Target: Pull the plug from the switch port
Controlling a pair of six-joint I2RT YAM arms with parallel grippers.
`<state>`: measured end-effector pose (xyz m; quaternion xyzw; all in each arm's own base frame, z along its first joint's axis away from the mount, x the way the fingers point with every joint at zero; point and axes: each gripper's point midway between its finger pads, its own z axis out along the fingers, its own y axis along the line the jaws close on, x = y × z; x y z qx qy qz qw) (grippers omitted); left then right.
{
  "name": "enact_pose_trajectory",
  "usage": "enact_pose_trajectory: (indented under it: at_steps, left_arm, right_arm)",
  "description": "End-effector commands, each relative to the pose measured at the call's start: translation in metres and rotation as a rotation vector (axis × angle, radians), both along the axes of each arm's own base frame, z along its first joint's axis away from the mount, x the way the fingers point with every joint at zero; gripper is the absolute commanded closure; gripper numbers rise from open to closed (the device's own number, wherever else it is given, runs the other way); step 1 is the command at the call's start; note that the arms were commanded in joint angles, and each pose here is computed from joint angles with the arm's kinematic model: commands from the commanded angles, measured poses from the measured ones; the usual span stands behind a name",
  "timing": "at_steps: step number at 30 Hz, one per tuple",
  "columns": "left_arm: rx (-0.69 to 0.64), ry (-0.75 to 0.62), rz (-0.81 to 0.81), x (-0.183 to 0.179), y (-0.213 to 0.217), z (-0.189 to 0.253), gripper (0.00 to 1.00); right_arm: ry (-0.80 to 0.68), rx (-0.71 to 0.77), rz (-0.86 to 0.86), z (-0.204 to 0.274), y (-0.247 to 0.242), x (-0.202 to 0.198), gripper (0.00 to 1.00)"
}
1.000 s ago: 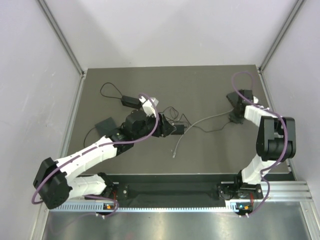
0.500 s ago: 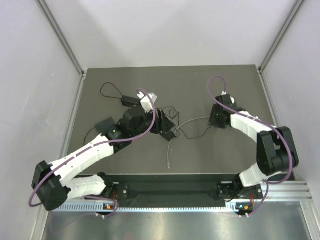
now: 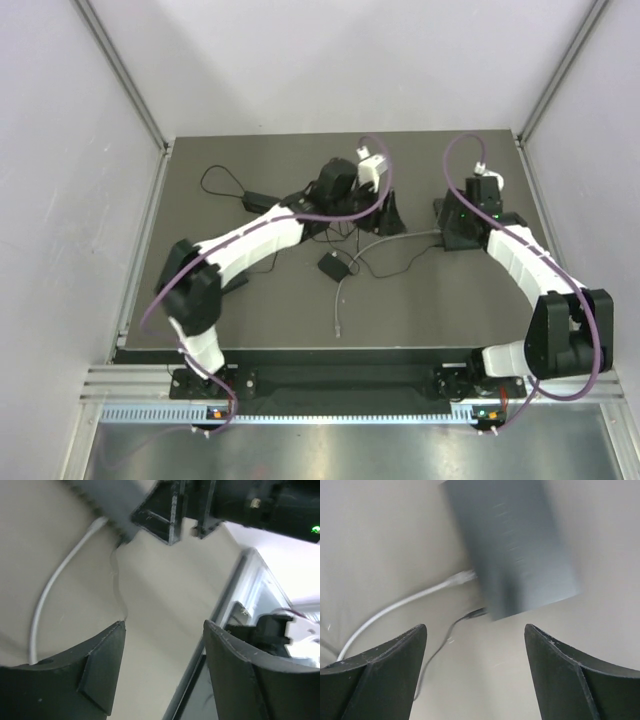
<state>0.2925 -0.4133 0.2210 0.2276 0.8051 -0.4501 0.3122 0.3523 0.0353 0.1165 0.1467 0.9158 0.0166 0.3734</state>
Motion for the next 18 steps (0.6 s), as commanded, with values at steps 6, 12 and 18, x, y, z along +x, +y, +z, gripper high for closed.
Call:
enact_pose_trajectory:
  at_steps: [6, 12, 18]
  left_arm:
    - [-0.247, -0.055, -0.373, 0.049, -0.053, 0.025, 0.3]
    - [-0.291, 0.015, -0.407, 0.093, -0.083, -0.022, 0.29]
    - [-0.284, -0.004, -0.366, 0.113, -0.094, -0.067, 0.29]
  right_arm:
    - [-0.108, 0.103, -0.051, 0.017, -0.036, 0.027, 0.22]
    - [-0.074, 0.134, -0.069, -0.007, -0.054, 0.029, 0.23]
    - [-0.067, 0.153, -0.078, -0.023, -0.062, 0.027, 0.23]
